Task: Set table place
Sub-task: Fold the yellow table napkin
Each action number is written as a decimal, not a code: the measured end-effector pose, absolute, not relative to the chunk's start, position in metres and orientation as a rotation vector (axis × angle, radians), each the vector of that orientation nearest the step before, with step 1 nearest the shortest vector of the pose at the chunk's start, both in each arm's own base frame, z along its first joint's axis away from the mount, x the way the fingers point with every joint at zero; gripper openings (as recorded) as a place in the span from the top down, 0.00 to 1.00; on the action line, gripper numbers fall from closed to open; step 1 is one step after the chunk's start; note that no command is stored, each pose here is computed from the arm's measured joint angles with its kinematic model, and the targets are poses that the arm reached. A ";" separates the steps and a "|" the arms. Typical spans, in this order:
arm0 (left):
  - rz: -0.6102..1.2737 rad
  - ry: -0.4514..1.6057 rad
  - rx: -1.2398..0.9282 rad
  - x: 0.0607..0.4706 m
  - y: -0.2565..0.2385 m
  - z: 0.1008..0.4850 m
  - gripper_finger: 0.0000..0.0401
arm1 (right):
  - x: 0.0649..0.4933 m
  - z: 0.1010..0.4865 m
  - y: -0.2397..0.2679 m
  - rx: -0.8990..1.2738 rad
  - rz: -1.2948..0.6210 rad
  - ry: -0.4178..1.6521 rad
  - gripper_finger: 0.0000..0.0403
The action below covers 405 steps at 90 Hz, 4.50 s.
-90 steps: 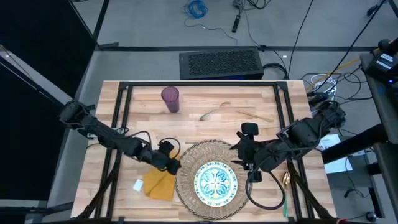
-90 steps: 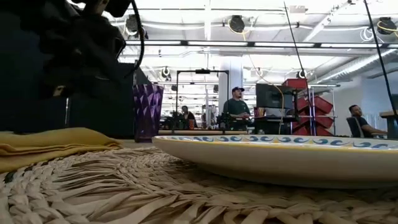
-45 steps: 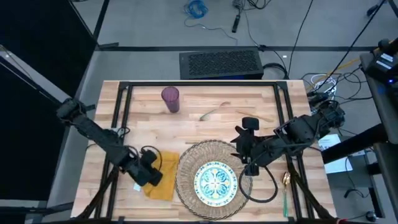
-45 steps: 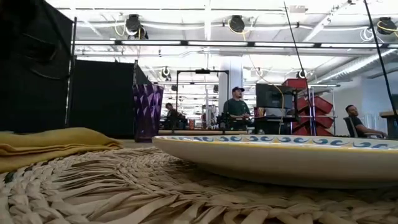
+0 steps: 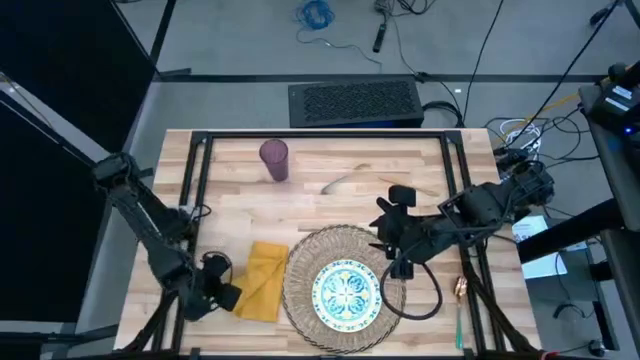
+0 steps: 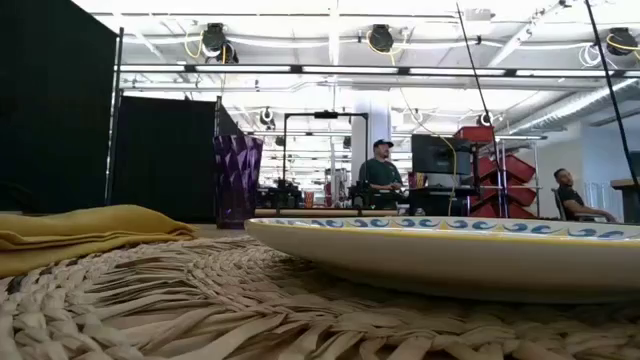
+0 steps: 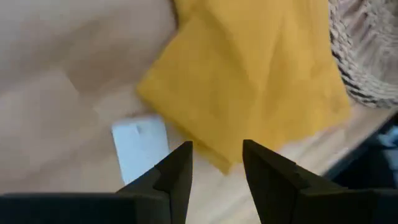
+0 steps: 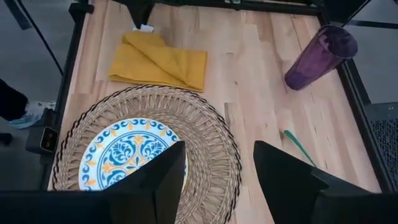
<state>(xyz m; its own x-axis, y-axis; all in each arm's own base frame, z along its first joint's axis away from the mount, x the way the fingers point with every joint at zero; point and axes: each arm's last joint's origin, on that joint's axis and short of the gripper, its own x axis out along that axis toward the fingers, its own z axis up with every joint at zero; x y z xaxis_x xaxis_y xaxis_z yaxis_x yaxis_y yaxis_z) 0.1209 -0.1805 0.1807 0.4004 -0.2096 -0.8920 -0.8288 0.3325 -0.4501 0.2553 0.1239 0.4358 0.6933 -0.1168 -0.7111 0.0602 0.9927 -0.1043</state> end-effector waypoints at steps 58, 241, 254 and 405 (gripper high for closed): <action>0.572 1.158 -1.231 0.123 -0.197 0.164 0.69 | 0.252 0.434 0.127 -0.105 -0.082 0.819 0.56; 0.167 1.066 -1.133 0.160 -0.213 0.163 0.78 | 0.255 0.437 0.128 -0.074 -0.081 0.785 0.56; 0.153 1.064 -1.114 0.161 -0.213 0.163 0.78 | 0.255 0.437 0.128 -0.070 -0.080 0.779 0.56; 0.560 1.111 -0.979 0.170 -0.161 0.152 0.90 | 0.258 0.437 0.121 -0.071 -0.102 0.785 0.56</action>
<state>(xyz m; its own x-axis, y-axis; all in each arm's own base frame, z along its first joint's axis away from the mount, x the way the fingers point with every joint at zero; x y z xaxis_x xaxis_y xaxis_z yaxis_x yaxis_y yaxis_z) 0.1696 -0.1608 0.1522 0.3743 -0.0857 -0.9233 -0.7931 0.4864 -0.3667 0.2584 0.1207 0.4369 0.7030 -0.1182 -0.7013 0.0656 0.9927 -0.1016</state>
